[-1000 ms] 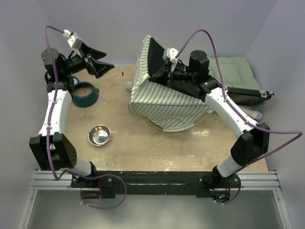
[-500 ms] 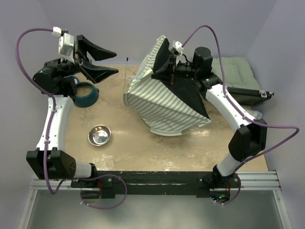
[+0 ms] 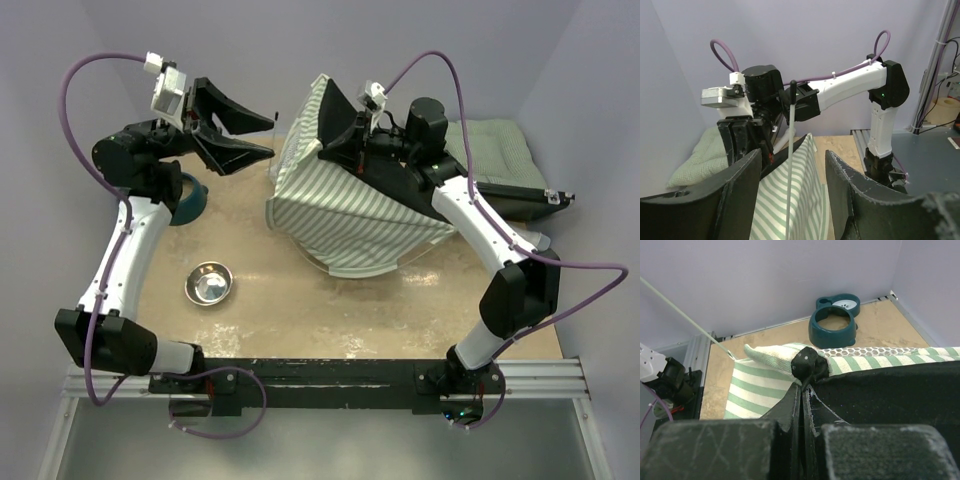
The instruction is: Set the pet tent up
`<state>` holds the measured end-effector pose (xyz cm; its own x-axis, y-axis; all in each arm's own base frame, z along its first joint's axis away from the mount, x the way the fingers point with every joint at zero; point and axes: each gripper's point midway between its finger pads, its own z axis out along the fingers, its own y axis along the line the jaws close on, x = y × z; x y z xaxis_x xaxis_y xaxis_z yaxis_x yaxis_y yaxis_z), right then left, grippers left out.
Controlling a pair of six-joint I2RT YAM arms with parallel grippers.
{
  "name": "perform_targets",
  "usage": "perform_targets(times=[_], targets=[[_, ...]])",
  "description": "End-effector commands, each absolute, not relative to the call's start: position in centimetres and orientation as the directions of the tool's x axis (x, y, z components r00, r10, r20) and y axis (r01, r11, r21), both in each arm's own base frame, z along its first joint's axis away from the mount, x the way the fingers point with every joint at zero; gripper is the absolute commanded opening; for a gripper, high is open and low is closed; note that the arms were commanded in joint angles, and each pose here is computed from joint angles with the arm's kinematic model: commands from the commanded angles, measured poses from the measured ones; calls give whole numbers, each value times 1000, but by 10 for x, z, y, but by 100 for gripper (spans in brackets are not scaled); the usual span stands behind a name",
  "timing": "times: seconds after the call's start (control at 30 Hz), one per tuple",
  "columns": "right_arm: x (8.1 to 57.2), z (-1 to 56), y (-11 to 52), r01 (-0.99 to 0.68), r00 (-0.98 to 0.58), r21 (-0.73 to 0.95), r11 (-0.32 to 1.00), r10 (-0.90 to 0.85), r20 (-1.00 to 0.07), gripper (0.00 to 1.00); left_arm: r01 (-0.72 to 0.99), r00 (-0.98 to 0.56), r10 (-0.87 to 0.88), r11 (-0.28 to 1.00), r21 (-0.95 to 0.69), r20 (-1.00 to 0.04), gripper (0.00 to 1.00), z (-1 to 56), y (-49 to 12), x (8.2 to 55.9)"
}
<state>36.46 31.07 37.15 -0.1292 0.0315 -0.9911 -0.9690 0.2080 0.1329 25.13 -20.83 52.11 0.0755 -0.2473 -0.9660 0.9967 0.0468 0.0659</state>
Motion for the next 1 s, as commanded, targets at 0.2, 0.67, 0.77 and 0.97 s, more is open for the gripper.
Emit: perform_targets(times=[0.2,0.67,0.77,0.97], targets=[[353,402,310,-978,-56,71,198,77,-995,0,996,91,-288,13,91,-953,33,544,-228,246],[345,401,311,-985,-64,75,153,75,-995,0,1000,6,-285,20,1,-959,0,539,-227,248],[341,407,312,-989,-69,81,128,94,-993,0,991,-121,-267,27,-133,-956,0,526,-229,261],[328,429,318,-988,-140,148,39,161,-977,0,902,-399,-170,107,-419,-901,0,452,-234,292]])
